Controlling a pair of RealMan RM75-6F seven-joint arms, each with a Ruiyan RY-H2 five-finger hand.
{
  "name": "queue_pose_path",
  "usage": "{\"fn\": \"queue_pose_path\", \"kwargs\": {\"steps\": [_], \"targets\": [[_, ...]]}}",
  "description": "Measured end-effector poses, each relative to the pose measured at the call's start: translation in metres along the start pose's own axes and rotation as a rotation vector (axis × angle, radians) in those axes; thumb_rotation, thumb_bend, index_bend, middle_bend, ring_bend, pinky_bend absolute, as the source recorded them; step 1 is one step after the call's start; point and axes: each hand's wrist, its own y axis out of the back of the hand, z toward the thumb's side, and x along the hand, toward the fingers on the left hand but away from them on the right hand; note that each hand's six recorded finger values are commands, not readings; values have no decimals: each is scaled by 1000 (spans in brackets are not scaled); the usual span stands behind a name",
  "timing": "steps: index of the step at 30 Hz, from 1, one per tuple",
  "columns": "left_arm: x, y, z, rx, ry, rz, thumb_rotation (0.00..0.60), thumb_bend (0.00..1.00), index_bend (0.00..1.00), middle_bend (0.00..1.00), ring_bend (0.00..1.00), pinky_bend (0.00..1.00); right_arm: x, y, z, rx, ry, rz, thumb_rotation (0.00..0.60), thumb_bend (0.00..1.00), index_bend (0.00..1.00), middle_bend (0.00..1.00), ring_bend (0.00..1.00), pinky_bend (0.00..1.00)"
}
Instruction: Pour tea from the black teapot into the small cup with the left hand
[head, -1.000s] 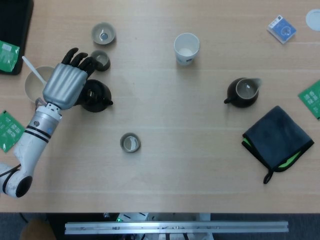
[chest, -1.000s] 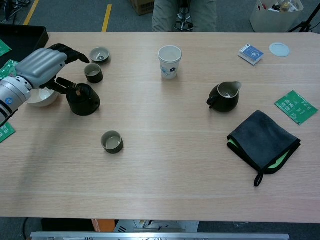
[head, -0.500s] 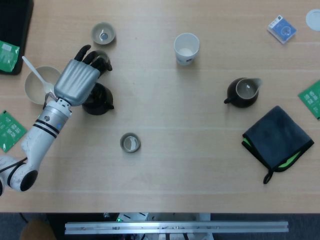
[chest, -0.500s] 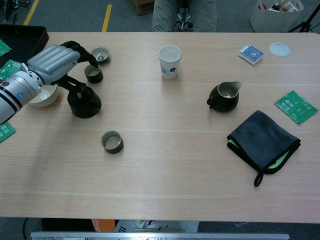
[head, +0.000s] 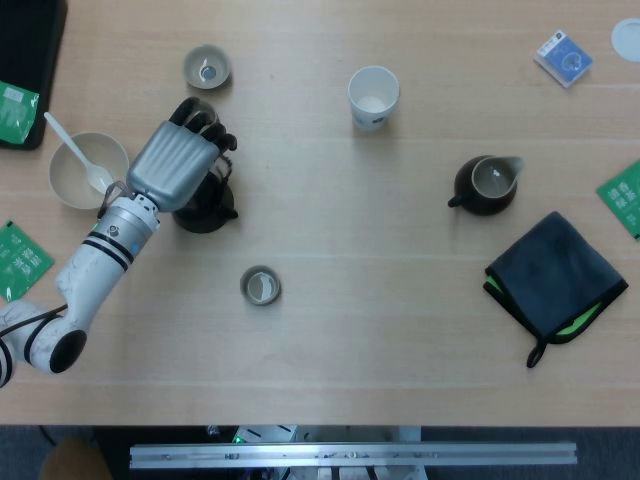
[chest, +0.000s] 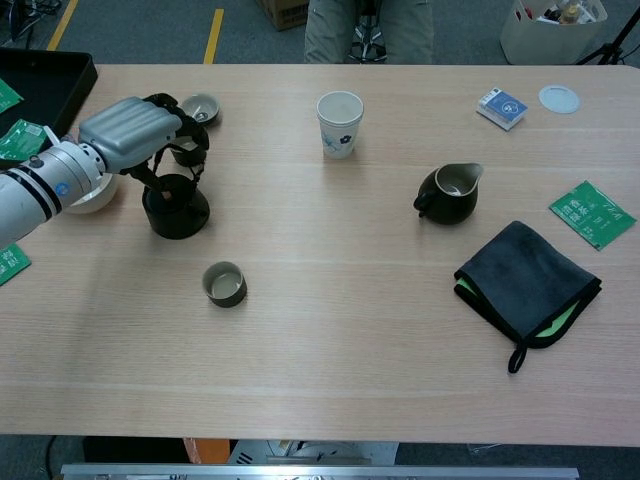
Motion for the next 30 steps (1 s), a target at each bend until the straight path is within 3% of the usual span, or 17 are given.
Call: {"fn": "queue_pose_path", "kwargs": {"steps": [10, 15, 18, 21, 26, 30], "targets": [[-7, 1, -3, 16, 19, -52, 600, 305, 289, 288, 199, 91, 1, 0, 1, -3, 6, -2, 600, 11, 471, 389, 268, 283], [-6, 2, -4, 13, 29, -77, 597, 302, 180, 232, 189, 91, 3, 1, 1, -4, 5, -3, 600, 10, 471, 389, 268, 283], [-4, 3, -4, 1, 41, -92, 528, 301, 140, 209, 178, 91, 4, 2, -1, -3, 2, -5, 600, 10, 471, 389, 268, 283], [-1, 2, -4, -6, 54, -108, 381, 299, 115, 193, 167, 91, 5, 3, -2, -4, -1, -8, 600, 10, 471, 389, 268, 283], [5, 1, -4, 1, 74, -130, 313, 291, 127, 191, 158, 91, 6, 3, -4, -5, -7, -9, 600, 10, 471, 389, 268, 283], [9, -5, -4, 25, 84, -156, 292, 285, 157, 195, 158, 91, 6, 3, -5, -5, -10, -8, 600, 10, 471, 389, 268, 283]]}}
